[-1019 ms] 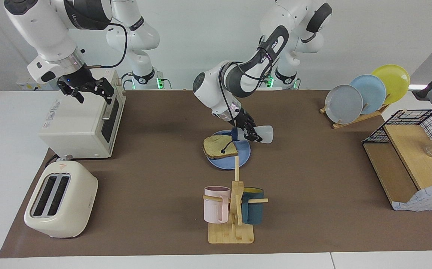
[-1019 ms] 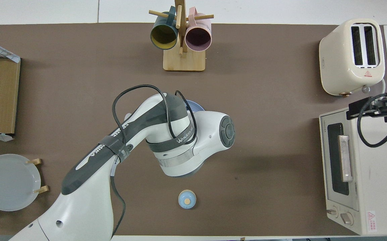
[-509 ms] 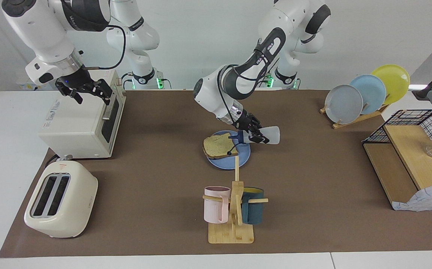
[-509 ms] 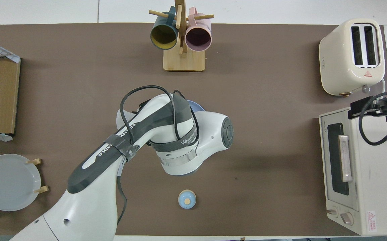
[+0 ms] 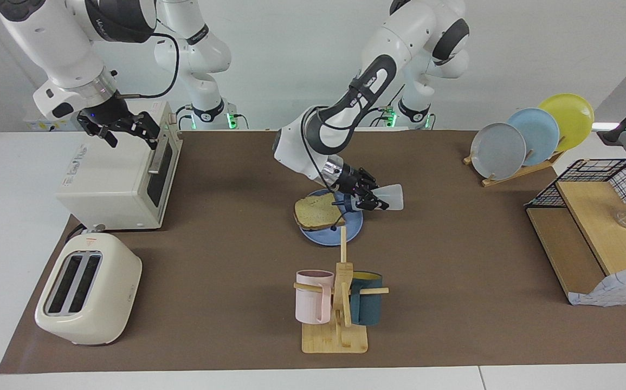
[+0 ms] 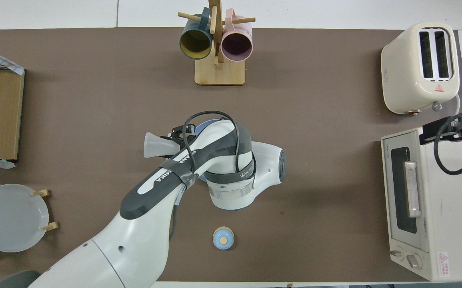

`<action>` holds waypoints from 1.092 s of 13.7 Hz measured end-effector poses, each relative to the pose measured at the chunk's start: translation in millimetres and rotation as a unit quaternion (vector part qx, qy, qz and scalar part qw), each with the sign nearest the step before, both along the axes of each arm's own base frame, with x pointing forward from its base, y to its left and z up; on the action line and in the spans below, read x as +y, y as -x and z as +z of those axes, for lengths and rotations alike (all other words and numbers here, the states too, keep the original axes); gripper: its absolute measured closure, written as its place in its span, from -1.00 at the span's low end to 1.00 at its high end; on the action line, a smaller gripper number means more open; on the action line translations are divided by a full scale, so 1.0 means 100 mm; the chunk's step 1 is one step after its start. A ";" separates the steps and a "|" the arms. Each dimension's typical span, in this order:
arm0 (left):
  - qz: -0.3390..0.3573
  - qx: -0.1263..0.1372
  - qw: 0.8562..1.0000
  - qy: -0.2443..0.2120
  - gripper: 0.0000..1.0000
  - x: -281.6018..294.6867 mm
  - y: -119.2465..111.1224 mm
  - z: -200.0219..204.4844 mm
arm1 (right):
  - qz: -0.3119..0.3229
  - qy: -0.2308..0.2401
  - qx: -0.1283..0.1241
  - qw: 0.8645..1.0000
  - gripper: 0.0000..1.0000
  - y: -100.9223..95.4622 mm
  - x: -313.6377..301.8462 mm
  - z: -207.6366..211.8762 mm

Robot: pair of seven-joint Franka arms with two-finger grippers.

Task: Put bread on plate and add seasoning
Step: 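Shake the inverted bottle over the bread with the left gripper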

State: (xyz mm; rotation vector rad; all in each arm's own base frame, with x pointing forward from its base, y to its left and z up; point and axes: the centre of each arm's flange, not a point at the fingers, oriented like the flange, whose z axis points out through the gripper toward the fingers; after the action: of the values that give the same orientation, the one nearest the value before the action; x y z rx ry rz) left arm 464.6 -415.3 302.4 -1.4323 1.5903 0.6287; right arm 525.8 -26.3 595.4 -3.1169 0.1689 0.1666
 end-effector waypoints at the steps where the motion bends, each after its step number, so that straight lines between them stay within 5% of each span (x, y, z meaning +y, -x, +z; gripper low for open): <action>1: -0.011 -0.010 1.000 -0.014 0.06 -0.04 0.00 -0.03 | 0.000 0.000 0.000 1.000 -1.00 0.00 0.00 0.01; 8: -0.128 -0.130 0.977 -0.111 0.06 -0.50 0.28 0.18 | 0.003 0.000 -0.005 1.000 -1.00 0.03 0.03 0.06; 15: -0.122 -0.149 0.966 -0.172 0.06 0.11 -0.20 0.00 | 0.013 -0.001 -0.005 1.000 -1.00 0.03 0.04 0.06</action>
State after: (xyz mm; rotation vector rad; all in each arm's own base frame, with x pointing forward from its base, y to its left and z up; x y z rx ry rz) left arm 484.9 -404.3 302.5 -1.0021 1.3164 0.4879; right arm 523.1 -22.3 601.7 -3.1193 0.1285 0.1506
